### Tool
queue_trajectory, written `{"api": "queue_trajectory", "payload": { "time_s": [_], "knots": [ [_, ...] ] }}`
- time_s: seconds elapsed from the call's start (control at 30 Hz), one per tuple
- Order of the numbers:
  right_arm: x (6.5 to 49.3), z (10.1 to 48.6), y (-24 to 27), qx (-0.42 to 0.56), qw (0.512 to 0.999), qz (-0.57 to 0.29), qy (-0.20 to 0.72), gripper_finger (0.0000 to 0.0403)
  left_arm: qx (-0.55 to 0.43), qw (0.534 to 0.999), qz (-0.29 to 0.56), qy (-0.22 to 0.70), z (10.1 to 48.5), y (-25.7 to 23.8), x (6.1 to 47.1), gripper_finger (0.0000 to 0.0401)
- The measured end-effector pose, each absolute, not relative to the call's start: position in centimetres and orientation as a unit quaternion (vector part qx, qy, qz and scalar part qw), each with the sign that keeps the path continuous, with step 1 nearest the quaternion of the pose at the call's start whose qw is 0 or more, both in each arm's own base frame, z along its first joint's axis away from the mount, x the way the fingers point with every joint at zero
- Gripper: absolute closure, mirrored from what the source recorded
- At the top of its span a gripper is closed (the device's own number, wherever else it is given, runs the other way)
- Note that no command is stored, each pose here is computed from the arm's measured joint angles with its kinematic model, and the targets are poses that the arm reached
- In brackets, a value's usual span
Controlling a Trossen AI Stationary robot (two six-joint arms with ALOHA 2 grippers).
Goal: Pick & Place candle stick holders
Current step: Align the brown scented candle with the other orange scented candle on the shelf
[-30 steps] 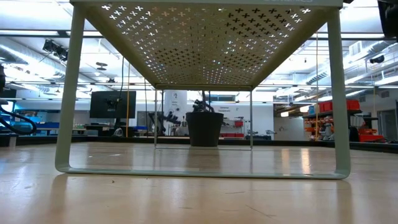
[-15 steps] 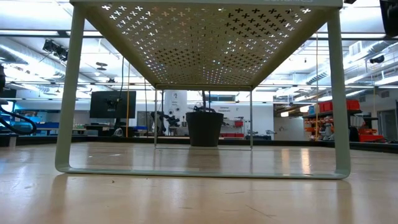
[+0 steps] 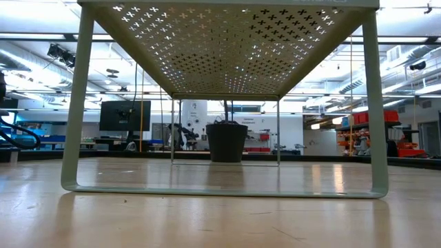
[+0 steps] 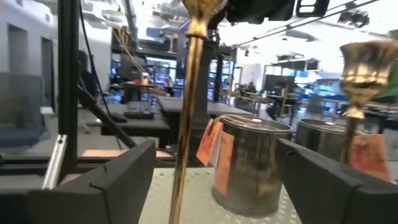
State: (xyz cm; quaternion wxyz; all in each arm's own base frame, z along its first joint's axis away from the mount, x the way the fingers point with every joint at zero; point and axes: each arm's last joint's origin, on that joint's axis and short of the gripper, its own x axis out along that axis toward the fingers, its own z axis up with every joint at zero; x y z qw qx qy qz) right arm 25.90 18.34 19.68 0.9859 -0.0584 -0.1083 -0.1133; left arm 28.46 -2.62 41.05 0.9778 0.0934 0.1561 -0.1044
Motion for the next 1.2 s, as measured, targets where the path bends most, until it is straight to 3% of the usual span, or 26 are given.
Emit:
{"api": "queue_trajectory", "payload": {
  "time_s": [0.27,0.5,0.67,0.87,1.2],
  "knots": [
    [23.0,21.1,20.3,-0.066,0.980,-0.171,-0.081,0.0057,0.093,0.978,-0.104,0.156,41.0,-2.6,28.5,0.0334],
    [19.0,22.1,21.8,-0.018,0.955,-0.296,0.001,0.0057,0.093,0.978,-0.104,0.156,41.0,-2.6,28.5,0.0334],
    [16.5,24.4,23.8,0.057,0.967,-0.249,-0.016,0.0057,0.093,0.978,-0.104,0.156,41.0,-2.6,28.5,0.0334],
    [14.4,27.2,26.4,0.064,0.978,-0.201,-0.012,0.0057,0.093,0.978,-0.104,0.156,41.0,-2.6,28.5,0.0334],
    [14.7,33.6,29.2,0.046,0.981,-0.188,-0.009,0.0057,0.090,0.978,-0.104,0.158,41.0,-2.6,28.5,0.0334]
  ]
}}
